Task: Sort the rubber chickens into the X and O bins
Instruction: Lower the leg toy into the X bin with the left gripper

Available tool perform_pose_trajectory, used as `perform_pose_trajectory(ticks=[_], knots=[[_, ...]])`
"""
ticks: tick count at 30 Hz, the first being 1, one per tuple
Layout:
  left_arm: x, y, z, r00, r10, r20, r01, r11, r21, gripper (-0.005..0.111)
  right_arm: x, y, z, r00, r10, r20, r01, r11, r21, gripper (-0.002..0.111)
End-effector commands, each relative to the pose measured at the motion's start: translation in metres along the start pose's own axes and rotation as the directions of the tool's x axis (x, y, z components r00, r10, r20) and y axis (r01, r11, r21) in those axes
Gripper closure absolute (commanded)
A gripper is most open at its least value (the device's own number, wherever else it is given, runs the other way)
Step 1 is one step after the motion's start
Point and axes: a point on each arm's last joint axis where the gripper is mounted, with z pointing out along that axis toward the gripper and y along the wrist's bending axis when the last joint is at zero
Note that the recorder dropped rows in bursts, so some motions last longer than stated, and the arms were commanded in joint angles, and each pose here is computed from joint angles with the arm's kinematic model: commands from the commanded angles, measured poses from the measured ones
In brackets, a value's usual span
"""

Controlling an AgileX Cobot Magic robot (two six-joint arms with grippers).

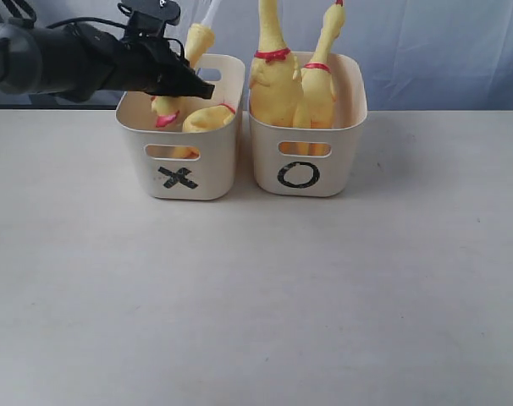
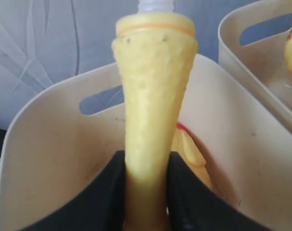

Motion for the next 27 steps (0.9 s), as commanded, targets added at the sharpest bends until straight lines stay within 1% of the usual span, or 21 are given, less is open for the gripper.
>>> perform_pose_trajectory(ticks=[1,4,7,10,12,14,17,20,27], knots=[[0.005,0.0,0.006,0.999,0.043,-0.015,-0.043,0.999,0.001,0.107,0.002,-0.001,0.001,1.0,-0.004,-0.002,0.004,1.0,0.005,0.108],[0.01,-0.001,0.009,0.994,0.106,-0.036,-0.106,0.994,0.015,0.105,0.004,-0.001,0.003,1.0,-0.003,-0.01,0.003,1.0,0.007,0.108],[0.016,-0.002,0.012,0.986,0.16,-0.056,-0.159,0.987,0.03,0.097,0.005,-0.002,0.003,1.0,-0.004,-0.008,0.004,1.0,0.007,0.108],[0.016,-0.002,0.012,0.985,0.162,-0.055,-0.161,0.987,0.028,0.084,0.005,-0.002,0.003,1.0,-0.004,-0.008,0.004,1.0,0.007,0.108],[0.015,-0.001,0.012,0.986,0.162,-0.05,-0.161,0.987,0.018,0.072,0.004,-0.002,0.003,1.0,-0.004,-0.006,0.004,1.0,0.006,0.108],[0.015,0.0,0.012,0.986,0.16,-0.046,-0.159,0.987,0.012,0.061,0.004,-0.002,0.003,1.0,-0.004,-0.006,0.004,1.0,0.006,0.108],[0.014,0.0,0.012,0.986,0.16,-0.044,-0.159,0.987,0.008,0.053,0.004,-0.002,0.003,1.0,-0.004,-0.006,0.004,1.0,0.006,0.108],[0.014,0.0,0.012,0.987,0.154,-0.042,-0.154,0.988,0.005,0.049,0.004,-0.002,0.003,1.0,-0.004,-0.006,0.004,1.0,0.006,0.108],[0.011,0.0,0.01,0.988,0.153,-0.036,-0.153,0.988,0.003,0.049,0.004,-0.002,0.003,1.0,-0.006,-0.007,0.006,1.0,0.007,0.108]])
